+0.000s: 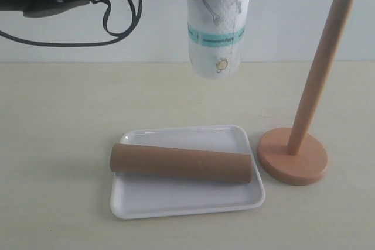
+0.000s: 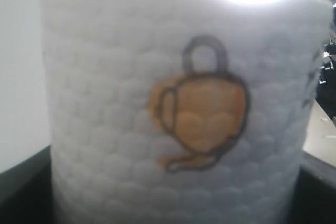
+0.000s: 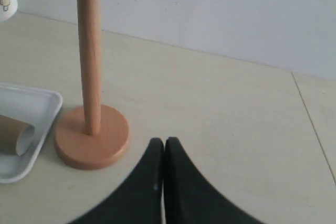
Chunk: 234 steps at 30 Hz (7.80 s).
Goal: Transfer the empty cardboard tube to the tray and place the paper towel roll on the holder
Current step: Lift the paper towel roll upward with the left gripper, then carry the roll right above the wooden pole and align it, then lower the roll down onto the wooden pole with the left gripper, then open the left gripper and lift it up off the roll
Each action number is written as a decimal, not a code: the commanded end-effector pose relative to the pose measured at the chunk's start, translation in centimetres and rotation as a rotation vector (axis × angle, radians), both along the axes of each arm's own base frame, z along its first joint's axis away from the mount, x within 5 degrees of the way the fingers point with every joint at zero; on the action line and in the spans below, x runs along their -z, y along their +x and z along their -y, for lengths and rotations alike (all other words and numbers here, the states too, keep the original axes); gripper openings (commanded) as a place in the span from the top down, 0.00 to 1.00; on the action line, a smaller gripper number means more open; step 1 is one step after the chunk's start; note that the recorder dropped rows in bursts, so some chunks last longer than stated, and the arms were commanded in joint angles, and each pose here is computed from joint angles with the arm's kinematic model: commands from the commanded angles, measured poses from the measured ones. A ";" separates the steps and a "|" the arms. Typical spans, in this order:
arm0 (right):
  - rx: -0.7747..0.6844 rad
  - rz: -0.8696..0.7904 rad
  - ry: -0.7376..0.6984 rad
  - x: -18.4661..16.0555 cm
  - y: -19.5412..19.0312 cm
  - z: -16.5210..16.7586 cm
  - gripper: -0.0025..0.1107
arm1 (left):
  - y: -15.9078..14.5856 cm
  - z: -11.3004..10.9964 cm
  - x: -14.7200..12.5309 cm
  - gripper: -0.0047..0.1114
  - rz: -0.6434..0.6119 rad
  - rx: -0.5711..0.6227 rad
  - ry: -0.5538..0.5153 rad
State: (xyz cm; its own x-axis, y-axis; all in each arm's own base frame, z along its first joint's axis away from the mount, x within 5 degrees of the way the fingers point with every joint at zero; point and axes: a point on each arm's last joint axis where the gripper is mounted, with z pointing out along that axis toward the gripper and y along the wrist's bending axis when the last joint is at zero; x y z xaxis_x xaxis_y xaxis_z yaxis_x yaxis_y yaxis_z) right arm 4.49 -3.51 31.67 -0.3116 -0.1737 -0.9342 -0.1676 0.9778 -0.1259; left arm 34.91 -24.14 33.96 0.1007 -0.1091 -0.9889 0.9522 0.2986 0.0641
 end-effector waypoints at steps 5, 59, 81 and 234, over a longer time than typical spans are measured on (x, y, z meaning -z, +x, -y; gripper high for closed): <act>-0.164 0.107 0.235 -0.1 -2.6 0.9 0.98 | -1.4 1.8 -6.1 0.92 0.091 0.033 -0.069; -0.168 0.111 0.229 -0.2 -2.7 0.9 0.98 | -2.5 11.4 -10.7 0.92 0.048 0.043 -0.154; -0.168 0.111 0.229 -0.2 -2.7 0.9 0.98 | -2.5 11.7 -11.5 0.92 -0.077 0.013 -0.076; -0.172 0.117 0.232 -0.2 -2.7 0.9 0.98 | 5.7 14.0 10.2 0.01 -0.018 0.326 -0.027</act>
